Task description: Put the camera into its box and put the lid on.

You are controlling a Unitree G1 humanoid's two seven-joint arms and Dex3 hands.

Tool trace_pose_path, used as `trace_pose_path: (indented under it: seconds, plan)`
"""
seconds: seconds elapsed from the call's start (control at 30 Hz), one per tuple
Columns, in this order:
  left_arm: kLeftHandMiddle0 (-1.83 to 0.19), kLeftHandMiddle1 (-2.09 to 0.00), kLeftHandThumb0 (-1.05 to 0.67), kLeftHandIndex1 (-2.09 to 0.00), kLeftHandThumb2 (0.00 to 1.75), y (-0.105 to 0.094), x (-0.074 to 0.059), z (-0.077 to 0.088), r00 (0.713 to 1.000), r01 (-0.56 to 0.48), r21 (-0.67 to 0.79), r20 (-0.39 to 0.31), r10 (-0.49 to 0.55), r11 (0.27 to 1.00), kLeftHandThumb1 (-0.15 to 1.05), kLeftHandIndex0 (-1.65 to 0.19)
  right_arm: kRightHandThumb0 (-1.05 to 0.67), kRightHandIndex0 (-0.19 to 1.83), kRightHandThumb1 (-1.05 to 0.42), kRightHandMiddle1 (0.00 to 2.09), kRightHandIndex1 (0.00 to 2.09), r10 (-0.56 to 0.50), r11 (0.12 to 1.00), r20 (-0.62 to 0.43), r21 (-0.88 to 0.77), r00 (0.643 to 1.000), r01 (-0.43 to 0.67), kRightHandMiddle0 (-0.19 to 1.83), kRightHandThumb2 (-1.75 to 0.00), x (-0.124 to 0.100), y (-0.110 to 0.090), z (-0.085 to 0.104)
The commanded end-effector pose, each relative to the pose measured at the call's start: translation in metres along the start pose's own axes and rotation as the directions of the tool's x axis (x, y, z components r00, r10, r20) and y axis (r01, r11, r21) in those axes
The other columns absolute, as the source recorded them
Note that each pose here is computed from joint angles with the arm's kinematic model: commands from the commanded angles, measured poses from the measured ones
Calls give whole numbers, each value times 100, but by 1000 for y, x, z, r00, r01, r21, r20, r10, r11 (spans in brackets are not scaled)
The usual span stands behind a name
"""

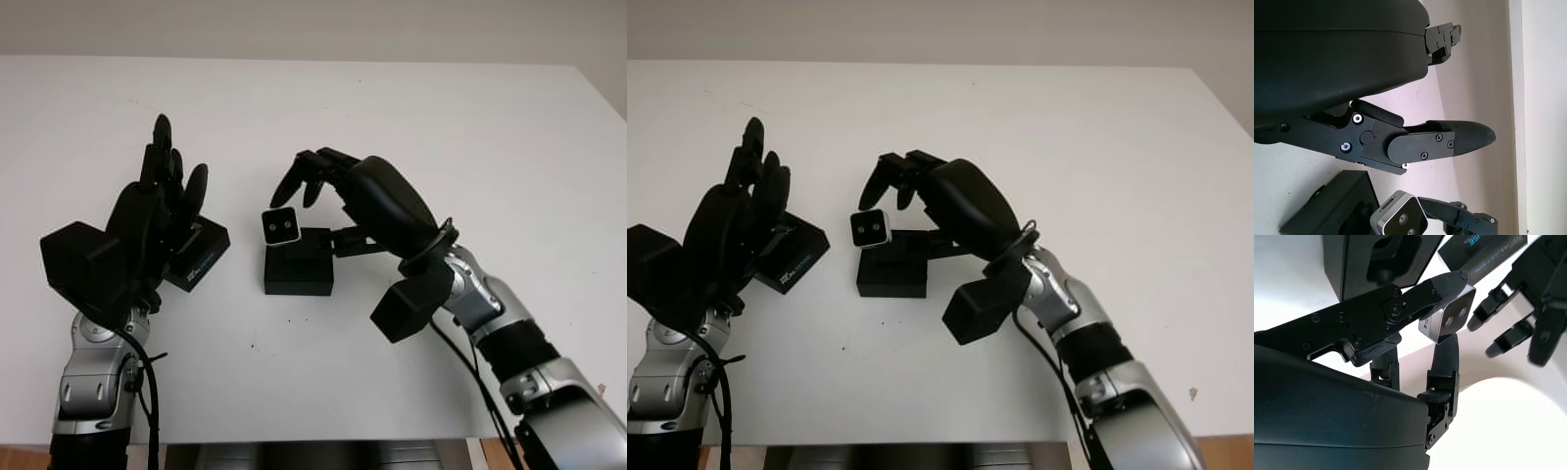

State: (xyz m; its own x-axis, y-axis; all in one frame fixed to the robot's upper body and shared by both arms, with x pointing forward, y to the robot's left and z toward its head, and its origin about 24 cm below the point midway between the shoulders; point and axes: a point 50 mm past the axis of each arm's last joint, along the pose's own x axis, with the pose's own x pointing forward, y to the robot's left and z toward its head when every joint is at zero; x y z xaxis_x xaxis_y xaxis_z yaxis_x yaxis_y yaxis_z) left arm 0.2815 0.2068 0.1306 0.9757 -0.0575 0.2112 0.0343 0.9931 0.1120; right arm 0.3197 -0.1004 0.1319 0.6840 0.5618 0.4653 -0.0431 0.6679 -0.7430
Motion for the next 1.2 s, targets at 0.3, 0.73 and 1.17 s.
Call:
trace_pose_path:
  seconds: [0.3, 0.73, 1.17]
  plan:
    - [19, 0, -72, 0, 48, -1, -1, -2, 1000, 6, -7, 3, -6, 1000, 105, 19, -24, 42, -97, 152, 149, -125, 972, -168, 177, 978, 154, 34, -6, -10, -6, 3]
    - [19, 0, -73, 0, 48, -1, -1, -2, 1000, -1, -11, 3, 1, 1000, 105, 19, -26, 40, -97, 156, 155, -111, 982, -182, 131, 977, 136, 35, -5, -13, -10, 0]
    - [19, 0, -72, 0, 49, 0, -2, -4, 1000, -2, -3, 5, 2, 1000, 105, 19, -37, 10, -96, 147, 67, -51, 991, -211, 108, 976, 75, 42, -5, -15, -1, -7]
